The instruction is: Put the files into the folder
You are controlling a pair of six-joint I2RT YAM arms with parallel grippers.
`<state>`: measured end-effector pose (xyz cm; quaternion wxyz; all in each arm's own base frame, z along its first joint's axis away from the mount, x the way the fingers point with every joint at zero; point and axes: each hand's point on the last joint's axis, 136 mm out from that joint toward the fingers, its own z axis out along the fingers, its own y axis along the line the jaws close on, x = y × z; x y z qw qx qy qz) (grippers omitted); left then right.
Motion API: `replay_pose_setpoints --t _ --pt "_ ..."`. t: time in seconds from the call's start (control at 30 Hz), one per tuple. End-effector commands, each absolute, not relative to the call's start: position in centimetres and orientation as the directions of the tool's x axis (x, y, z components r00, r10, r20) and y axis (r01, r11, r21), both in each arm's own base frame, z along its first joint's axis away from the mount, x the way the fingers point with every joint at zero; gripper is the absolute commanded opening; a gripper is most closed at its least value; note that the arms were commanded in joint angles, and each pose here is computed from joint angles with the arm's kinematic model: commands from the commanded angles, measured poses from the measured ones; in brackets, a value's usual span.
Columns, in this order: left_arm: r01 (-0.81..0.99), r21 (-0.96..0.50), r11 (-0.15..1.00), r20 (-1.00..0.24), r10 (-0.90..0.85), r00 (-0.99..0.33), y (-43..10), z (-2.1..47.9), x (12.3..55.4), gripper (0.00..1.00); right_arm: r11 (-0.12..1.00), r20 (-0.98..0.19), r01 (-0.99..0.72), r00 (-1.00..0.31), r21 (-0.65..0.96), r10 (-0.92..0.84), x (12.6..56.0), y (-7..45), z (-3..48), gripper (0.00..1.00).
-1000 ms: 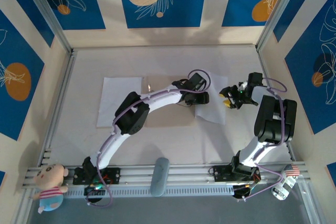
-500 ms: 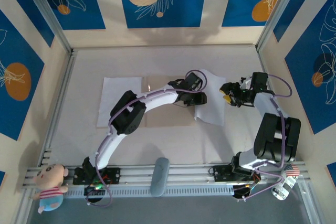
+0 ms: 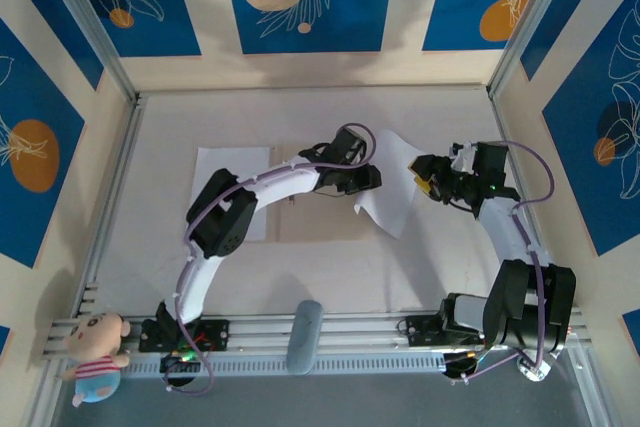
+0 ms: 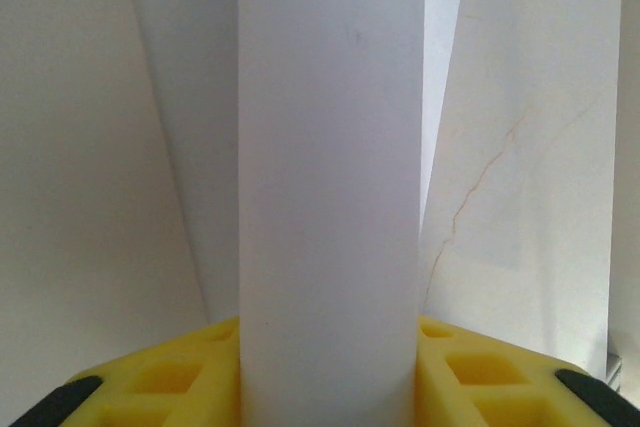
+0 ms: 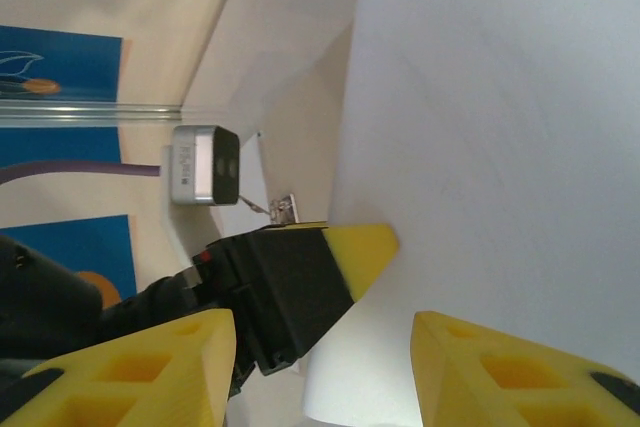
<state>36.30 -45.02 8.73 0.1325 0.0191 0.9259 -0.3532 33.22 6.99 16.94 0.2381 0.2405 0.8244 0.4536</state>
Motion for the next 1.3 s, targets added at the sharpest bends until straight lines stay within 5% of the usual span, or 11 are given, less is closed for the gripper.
replay_pose_setpoints --t 0.0,0.67,1.27 --pt "0.127 -0.709 0.694 -0.26 -0.09 -0.961 -44.4 12.1 36.6 0.37 0.401 -0.137 0.148 -0.788 0.904 0.6 32.5 8.2 18.1 0.52" --pt "0.088 -0.797 0.597 -0.246 -0.188 -0.951 -38.9 18.9 37.0 0.34 0.154 0.06 0.191 -0.794 0.969 0.605 32.4 9.7 17.3 0.58" --pt "0.215 -0.869 0.445 -0.328 -0.194 -0.924 -38.2 29.1 34.7 0.34 0.131 -0.107 -0.033 -0.784 0.991 0.611 32.1 11.2 21.2 0.6"
